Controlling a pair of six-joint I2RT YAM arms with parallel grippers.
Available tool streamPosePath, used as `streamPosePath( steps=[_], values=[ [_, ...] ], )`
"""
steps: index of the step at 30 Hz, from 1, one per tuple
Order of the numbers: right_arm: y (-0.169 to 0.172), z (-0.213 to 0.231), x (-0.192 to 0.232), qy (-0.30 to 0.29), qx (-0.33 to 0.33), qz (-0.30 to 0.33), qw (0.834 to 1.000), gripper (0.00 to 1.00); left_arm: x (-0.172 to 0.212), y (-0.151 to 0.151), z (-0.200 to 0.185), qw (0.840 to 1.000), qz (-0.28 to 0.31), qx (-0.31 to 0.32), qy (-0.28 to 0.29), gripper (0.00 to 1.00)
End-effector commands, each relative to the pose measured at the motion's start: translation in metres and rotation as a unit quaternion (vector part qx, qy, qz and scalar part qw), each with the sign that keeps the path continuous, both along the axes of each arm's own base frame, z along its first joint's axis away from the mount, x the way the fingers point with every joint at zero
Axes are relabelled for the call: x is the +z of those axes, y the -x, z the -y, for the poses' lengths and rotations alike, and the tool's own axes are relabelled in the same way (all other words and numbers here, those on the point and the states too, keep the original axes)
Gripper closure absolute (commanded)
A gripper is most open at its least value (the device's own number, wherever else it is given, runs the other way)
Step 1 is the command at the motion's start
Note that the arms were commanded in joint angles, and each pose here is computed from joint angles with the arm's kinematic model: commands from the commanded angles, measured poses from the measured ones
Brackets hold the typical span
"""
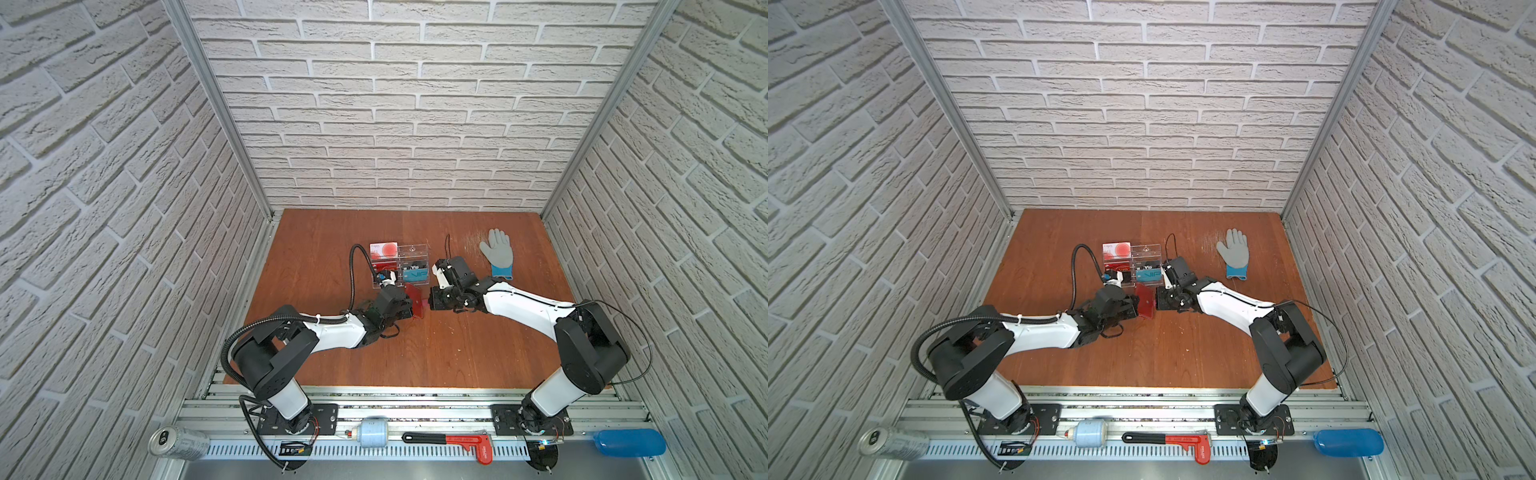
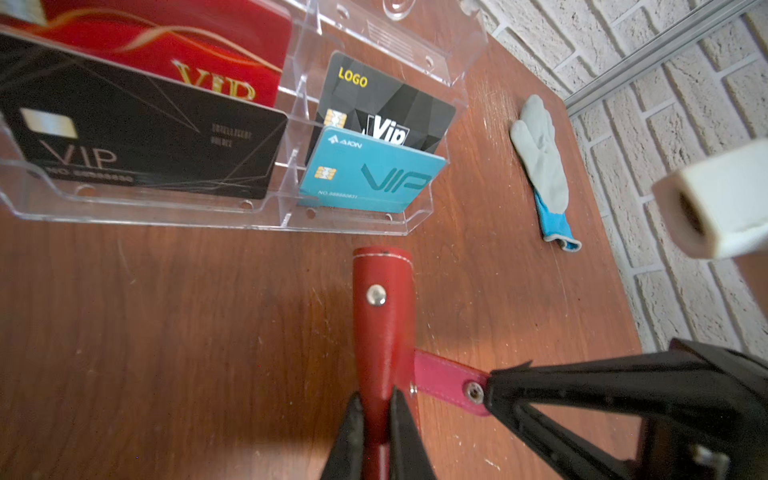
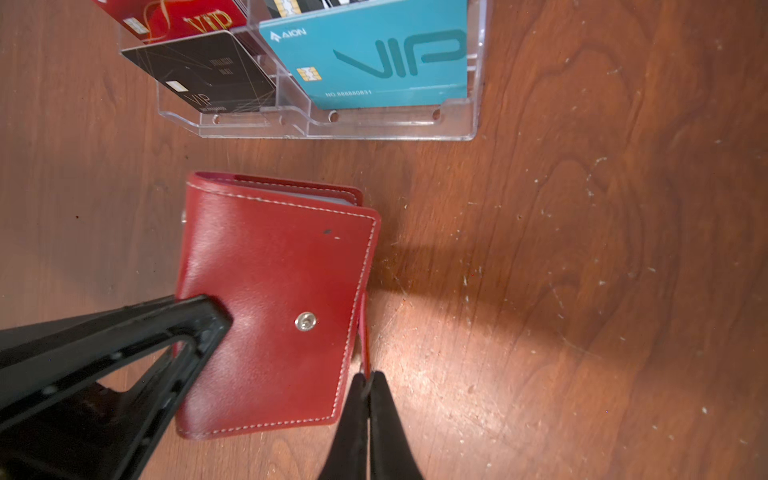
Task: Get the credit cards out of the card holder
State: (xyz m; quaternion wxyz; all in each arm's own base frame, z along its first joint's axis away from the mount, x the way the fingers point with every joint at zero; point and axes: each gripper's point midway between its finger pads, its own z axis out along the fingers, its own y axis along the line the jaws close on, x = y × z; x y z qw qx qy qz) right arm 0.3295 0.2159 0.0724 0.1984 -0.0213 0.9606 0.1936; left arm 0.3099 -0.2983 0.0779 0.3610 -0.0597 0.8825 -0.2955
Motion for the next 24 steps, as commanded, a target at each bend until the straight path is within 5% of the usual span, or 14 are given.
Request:
streamPosePath(
  steps=[1,13,24],
  values=[
    [-0.001,0.003,0.017,-0.006,0.006,0.022,1.000,0.94,-0.015,-0.003,-0.006,1.000,-0.012,0.012,-0.024,0.82],
    [0.000,0.005,0.032,-0.012,0.007,0.042,0.999,0.94,-0.013,-0.003,-0.004,1.000,-0.018,0.004,-0.026,0.60],
    [0.003,-0.003,0.051,-0.048,0.022,0.065,0.996,0.94,0.011,-0.002,-0.002,1.000,0.010,-0.006,-0.004,0.51]
  ],
)
